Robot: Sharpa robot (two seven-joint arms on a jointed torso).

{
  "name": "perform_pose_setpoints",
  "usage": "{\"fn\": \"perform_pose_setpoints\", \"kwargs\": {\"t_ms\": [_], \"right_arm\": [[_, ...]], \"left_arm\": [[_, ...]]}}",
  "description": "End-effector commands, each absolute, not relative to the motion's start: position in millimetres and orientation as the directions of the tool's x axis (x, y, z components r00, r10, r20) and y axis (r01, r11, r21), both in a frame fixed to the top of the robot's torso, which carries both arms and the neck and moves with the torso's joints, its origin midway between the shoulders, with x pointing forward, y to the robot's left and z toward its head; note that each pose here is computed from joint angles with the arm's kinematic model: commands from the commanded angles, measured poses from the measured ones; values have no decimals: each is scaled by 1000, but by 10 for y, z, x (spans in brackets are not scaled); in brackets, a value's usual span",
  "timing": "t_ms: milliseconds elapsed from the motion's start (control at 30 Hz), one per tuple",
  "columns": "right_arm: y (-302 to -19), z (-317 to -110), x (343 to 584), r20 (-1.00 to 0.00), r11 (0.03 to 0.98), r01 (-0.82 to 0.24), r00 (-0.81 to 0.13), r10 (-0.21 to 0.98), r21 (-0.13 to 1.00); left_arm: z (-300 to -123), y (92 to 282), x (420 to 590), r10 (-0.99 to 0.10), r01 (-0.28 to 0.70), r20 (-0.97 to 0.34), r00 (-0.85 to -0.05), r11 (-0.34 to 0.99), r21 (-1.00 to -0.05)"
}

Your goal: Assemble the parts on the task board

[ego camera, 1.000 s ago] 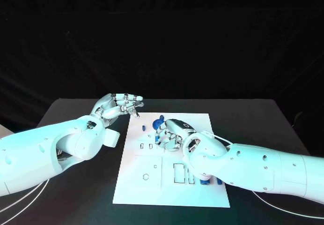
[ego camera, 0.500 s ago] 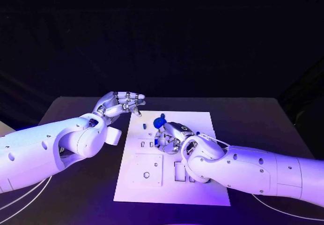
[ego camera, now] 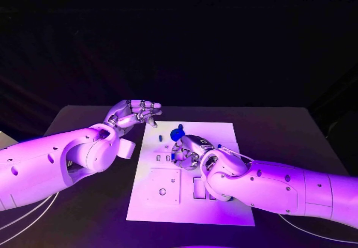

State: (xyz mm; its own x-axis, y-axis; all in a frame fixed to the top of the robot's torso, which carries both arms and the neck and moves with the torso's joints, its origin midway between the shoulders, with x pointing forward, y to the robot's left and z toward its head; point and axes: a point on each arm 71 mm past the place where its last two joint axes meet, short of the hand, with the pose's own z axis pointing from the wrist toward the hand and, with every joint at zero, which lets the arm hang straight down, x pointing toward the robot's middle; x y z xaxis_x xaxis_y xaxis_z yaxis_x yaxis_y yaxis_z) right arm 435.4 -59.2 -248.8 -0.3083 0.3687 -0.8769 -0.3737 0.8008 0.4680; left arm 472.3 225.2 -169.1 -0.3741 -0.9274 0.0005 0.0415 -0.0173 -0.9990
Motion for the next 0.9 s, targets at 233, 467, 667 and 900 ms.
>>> {"fn": "perform_pose_setpoints", "kwargs": {"t_ms": [233,467,667,900], "right_arm": [[-571,-2521,4341,-885,806,-388,-318,339,448],[-570,-2529,4345,-887,808,-389,-320,332,443],[-565,-2535,4346,-889,809,-391,-322,326,439],[-558,-2538,4346,-890,808,-395,-322,324,437]], "left_arm": [[-1676,2228,4719,-920,47,4,-393,-24,-999],[-1677,2231,4720,-920,47,4,-393,-24,-999],[-1677,2231,4719,-920,46,4,-393,-24,-999],[-1678,2233,4720,-920,45,3,-392,-23,-999]]}}
